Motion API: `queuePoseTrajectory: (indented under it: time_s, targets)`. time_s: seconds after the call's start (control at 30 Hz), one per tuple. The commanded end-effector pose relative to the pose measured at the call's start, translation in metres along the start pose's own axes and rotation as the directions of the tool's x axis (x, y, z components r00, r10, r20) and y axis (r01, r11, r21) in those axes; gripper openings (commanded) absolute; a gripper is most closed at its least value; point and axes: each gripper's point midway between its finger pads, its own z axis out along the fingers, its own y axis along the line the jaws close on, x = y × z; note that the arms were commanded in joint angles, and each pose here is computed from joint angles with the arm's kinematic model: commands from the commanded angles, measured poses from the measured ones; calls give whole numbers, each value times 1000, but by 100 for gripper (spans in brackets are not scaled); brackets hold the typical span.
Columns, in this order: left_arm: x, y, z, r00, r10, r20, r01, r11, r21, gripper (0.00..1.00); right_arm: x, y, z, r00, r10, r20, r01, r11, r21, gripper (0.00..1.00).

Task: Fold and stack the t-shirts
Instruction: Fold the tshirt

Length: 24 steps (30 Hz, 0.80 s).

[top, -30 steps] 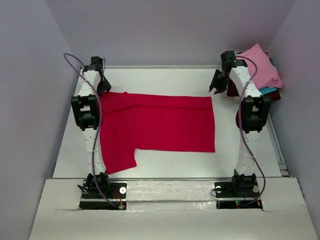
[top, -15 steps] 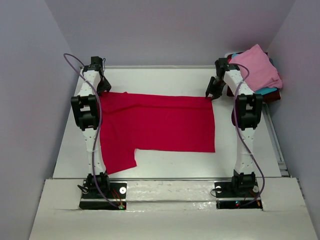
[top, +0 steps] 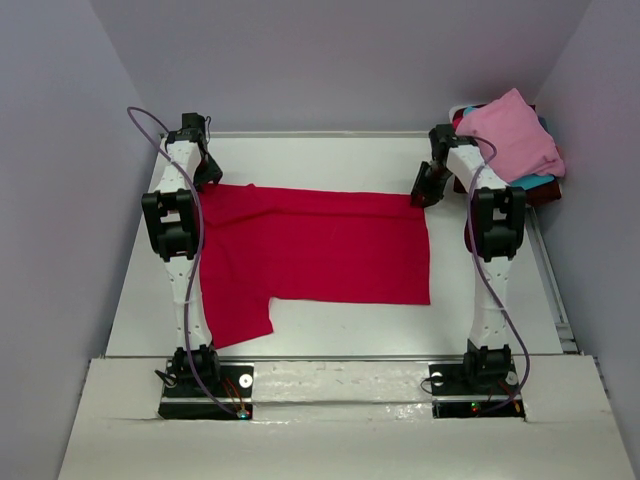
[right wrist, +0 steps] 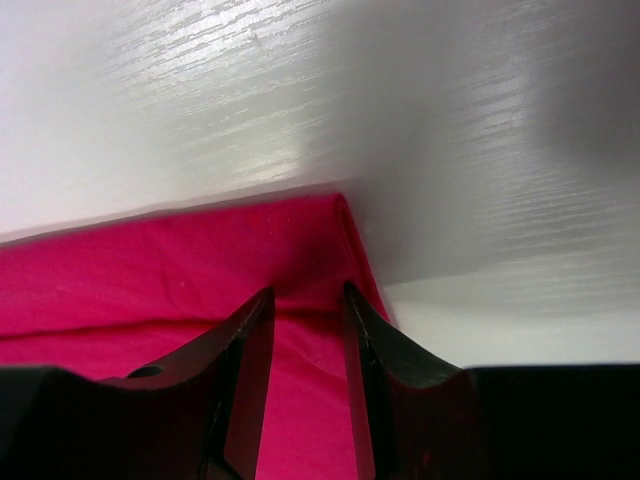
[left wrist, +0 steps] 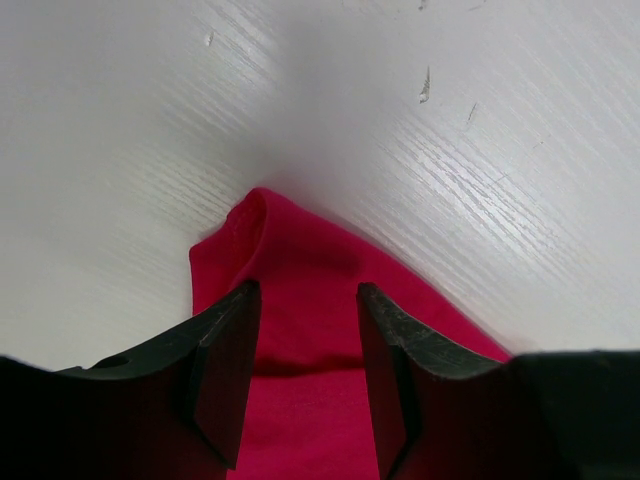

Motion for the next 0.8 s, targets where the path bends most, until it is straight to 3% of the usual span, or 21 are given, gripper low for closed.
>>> queuePoseTrajectory:
  time_s: [0.0,0.27,0.77]
  targets:
    - [-25,-2,-37,997,-12,73,10,999,33,55,4,11,-20,999,-22,25,23,999,-31,38]
    - [-24,-3,-36,997,-17,70,14,999,39,55,10,8,-32,999,-36,29,37,999,-29,32]
    - [-25,-4,-36,997,-18,71,16,999,41,55,6,13,-55,997,-55,50,57,998,-40,31]
